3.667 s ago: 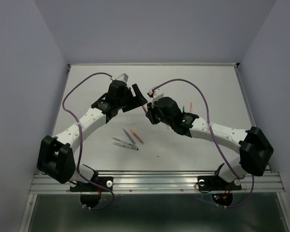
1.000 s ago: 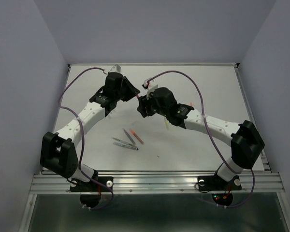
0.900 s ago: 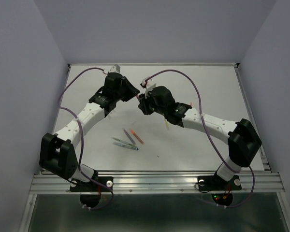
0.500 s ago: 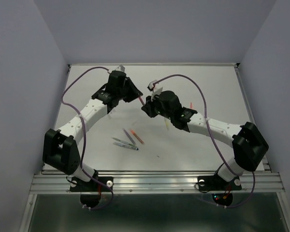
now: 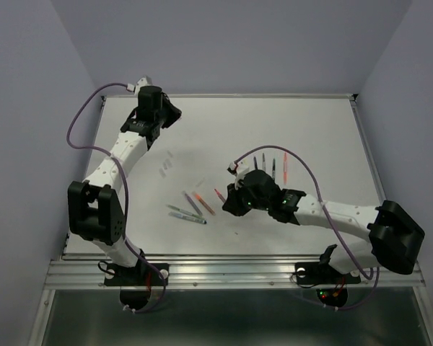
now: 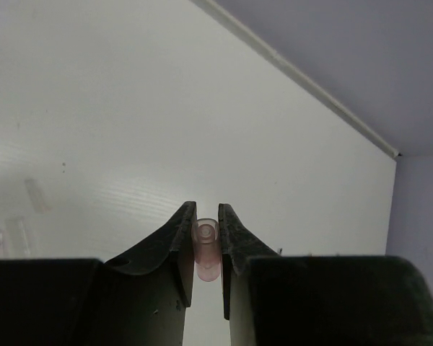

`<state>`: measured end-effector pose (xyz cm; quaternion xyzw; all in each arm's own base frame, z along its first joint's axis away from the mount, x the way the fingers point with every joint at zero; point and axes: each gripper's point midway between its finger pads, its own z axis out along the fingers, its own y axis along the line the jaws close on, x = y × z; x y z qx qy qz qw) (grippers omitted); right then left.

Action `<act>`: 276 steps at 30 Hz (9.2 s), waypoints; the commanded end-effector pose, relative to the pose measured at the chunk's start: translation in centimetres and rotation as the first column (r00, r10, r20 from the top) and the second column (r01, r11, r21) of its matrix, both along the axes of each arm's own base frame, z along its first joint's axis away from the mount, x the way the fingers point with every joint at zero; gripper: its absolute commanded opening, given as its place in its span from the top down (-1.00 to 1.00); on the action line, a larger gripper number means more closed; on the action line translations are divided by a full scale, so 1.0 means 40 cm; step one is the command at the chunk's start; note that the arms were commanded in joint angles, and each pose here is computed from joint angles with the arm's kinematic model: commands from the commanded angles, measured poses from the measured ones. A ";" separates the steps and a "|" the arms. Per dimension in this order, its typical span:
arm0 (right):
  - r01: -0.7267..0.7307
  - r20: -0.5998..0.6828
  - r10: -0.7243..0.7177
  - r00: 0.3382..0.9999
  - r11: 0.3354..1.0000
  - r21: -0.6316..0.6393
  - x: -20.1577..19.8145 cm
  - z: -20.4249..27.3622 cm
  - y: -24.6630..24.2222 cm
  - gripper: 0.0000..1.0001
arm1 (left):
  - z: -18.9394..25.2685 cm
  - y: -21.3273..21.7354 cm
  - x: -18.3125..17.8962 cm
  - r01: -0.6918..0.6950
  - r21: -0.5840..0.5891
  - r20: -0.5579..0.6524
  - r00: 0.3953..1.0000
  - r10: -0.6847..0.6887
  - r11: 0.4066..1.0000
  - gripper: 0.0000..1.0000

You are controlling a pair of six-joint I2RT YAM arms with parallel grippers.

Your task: Open the pen caps

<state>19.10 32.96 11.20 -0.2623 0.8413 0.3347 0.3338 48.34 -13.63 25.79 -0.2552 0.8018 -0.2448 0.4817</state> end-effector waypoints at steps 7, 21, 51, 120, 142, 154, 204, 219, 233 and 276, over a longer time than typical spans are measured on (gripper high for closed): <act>0.416 0.111 -0.402 0.909 0.893 -0.174 0.260 -0.053 -0.105 0.94 | -0.283 0.040 -0.183 0.053 0.156 -0.263 0.965 -0.011 0.986 1.00; 0.526 0.188 -0.492 0.850 0.794 -0.303 0.415 -0.125 -0.163 0.57 | -0.482 0.036 -0.228 0.082 0.323 -0.457 0.886 0.080 0.943 1.00; 0.037 0.231 0.027 0.973 0.963 -0.268 0.209 0.001 0.014 -1.00 | -0.333 0.024 -0.244 0.068 0.296 -0.369 0.928 0.048 0.953 -0.95; 0.351 0.345 -0.299 0.890 0.932 -0.096 0.281 0.115 0.077 0.99 | -0.167 -0.209 -0.312 0.240 0.098 -0.192 0.957 -0.218 0.966 -0.69; 0.459 0.368 -0.448 0.815 0.886 0.063 0.336 0.218 0.093 0.98 | -0.159 -0.251 -0.317 0.260 0.055 -0.173 0.954 -0.247 0.964 -0.17; 0.442 0.368 -0.445 0.817 0.892 0.096 0.337 0.236 0.105 0.98 | -0.159 -0.255 -0.318 0.257 0.045 -0.171 0.954 -0.246 0.965 0.23; 0.117 0.100 -0.126 0.987 0.989 0.095 0.065 0.059 0.088 0.99 | -0.009 -0.081 -0.012 -0.035 0.087 0.010 0.999 0.034 0.996 1.00; 0.364 0.193 -0.336 0.922 0.922 -0.130 0.270 -0.052 -0.047 0.87 | -0.275 0.018 -0.185 0.030 0.196 -0.228 0.974 0.015 0.980 1.00; 0.404 0.251 -0.345 0.904 0.882 -0.244 0.385 -0.119 -0.091 0.46 | -0.454 0.052 -0.280 0.076 0.260 -0.402 0.915 0.036 0.963 1.00; 0.166 0.298 -0.071 0.952 0.936 -0.310 0.251 -0.102 0.214 -1.00 | -0.364 0.129 -0.333 -0.082 0.299 -0.367 0.910 0.194 0.951 -0.98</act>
